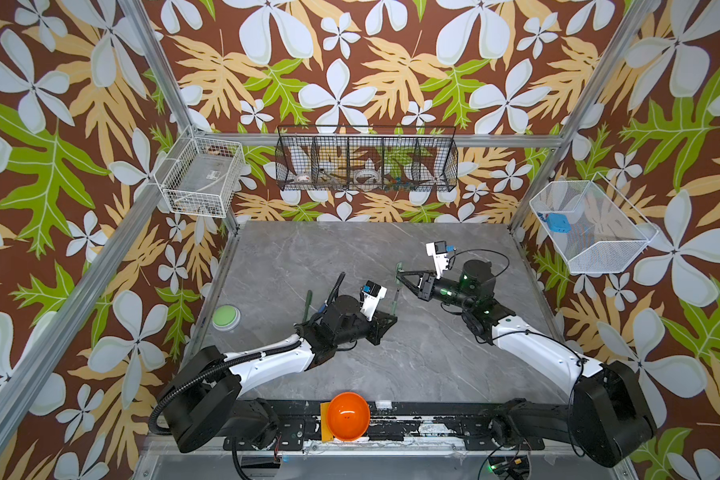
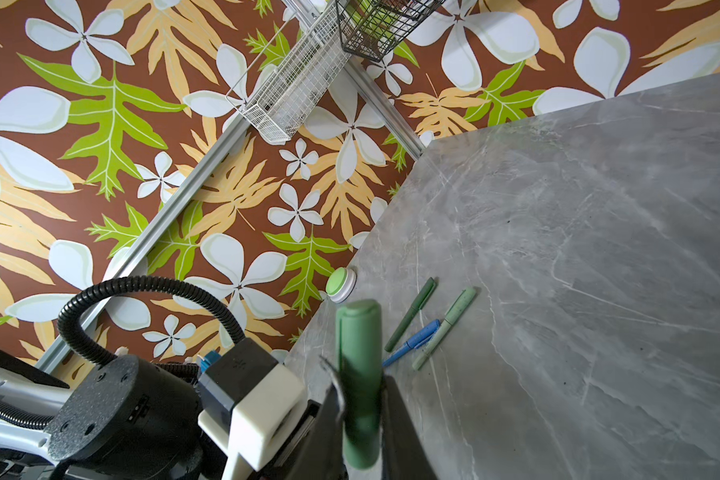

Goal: Insert the pens into the pen caps
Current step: 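Lower the green cap over the pen nib held by the left gripper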

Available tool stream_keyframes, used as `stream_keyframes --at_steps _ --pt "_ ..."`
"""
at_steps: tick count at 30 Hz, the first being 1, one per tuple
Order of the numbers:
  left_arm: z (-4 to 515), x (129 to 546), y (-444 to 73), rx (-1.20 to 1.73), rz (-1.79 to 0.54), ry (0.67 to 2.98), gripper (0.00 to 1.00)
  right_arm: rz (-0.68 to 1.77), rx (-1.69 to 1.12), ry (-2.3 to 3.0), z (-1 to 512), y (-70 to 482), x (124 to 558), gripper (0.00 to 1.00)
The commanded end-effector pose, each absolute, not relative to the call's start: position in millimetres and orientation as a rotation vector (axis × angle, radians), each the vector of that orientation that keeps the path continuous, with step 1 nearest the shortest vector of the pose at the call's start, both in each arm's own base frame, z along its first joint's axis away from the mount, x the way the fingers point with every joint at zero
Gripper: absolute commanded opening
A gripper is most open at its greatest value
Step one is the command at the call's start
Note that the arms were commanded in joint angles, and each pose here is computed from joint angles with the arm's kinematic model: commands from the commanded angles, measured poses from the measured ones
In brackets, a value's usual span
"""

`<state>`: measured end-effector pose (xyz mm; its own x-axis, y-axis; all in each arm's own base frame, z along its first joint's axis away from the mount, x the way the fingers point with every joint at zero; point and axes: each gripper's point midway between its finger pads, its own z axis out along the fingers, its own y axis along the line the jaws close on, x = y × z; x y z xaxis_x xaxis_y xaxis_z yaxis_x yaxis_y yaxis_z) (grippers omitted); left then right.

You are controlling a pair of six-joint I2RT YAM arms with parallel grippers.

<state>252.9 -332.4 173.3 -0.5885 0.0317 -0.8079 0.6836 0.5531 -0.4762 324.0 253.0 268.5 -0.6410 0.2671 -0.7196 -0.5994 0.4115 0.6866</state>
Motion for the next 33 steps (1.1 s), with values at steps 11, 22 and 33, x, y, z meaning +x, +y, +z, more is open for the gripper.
stream_keyframes --at_steps 11,22,33 --pt "188 253 -336 0.565 -1.088 1.947 0.00 1.335 -0.262 1.798 271 252 326 0.15" --pt "194 255 -336 0.551 -1.092 1.924 0.00 1.354 -0.263 1.811 265 254 319 0.15" --pt "202 260 -335 0.531 -1.069 1.902 0.00 1.379 -0.259 1.790 267 254 313 0.15"
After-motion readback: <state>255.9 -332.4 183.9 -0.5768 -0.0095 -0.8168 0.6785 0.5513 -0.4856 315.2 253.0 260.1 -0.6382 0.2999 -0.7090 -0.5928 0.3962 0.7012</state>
